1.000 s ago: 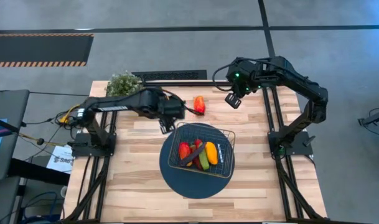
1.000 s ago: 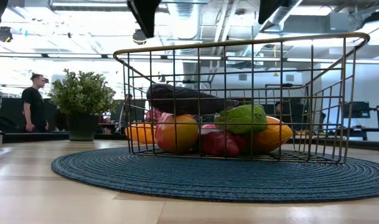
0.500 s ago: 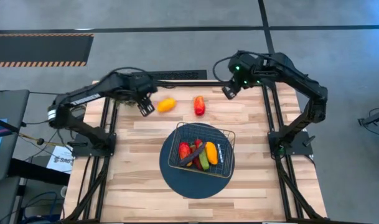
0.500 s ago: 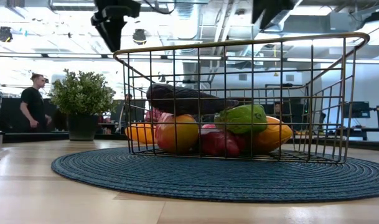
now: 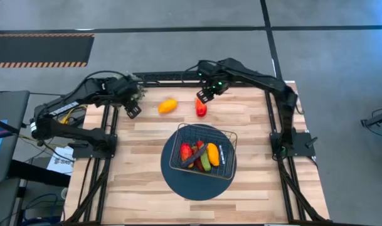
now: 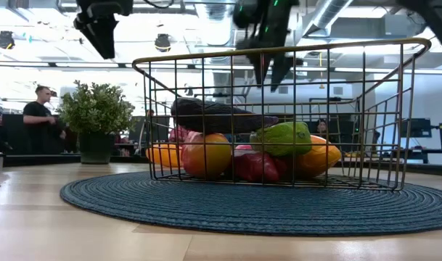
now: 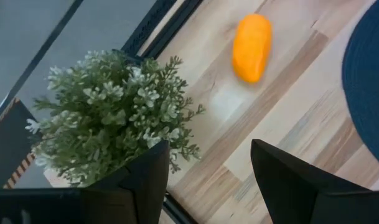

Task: Build produce basket
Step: Put the red mango into the gold wire basket

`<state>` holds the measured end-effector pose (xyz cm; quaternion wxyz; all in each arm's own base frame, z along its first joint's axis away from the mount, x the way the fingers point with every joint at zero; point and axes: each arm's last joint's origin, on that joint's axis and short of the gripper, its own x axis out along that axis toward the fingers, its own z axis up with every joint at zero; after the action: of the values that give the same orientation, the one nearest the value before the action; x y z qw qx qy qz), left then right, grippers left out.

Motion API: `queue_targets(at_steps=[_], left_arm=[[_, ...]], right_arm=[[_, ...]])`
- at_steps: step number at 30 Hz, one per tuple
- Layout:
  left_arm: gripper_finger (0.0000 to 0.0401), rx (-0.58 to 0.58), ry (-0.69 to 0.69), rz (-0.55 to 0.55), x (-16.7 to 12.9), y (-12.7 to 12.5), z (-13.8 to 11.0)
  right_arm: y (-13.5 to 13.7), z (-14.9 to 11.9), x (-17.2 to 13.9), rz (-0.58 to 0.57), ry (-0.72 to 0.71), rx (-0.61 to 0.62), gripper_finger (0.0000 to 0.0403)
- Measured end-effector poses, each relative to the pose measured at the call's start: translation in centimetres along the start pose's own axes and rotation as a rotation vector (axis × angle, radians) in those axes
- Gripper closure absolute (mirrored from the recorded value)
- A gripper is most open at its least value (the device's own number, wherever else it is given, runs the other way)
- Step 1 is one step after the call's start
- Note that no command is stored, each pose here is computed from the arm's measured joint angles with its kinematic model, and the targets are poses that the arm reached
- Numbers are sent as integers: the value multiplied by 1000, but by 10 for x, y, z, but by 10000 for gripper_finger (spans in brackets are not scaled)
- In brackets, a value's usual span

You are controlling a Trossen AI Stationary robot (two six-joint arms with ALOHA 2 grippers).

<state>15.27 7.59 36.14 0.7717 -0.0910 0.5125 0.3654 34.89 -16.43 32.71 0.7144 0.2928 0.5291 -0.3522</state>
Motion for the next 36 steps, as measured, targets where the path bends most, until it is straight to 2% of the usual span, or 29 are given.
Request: queue_targets(at_steps=[6,11,20,27,36], left_arm=[[189,-11,-69,-13,-14,7,-9],[189,-6,-95,-16,-20,11,-14],[189,19,-96,-6,-21,12,-16],[189,27,-96,-5,-21,12,-16],[189,27,-96,-6,-21,12,-16]], right_arm=[[-3,22,39,74,44,87,168],[0,34,55,146,20,130,168],[-2,37,56,168,21,175,162],[-5,35,56,133,36,178,144],[-4,35,56,75,-6,158,141]])
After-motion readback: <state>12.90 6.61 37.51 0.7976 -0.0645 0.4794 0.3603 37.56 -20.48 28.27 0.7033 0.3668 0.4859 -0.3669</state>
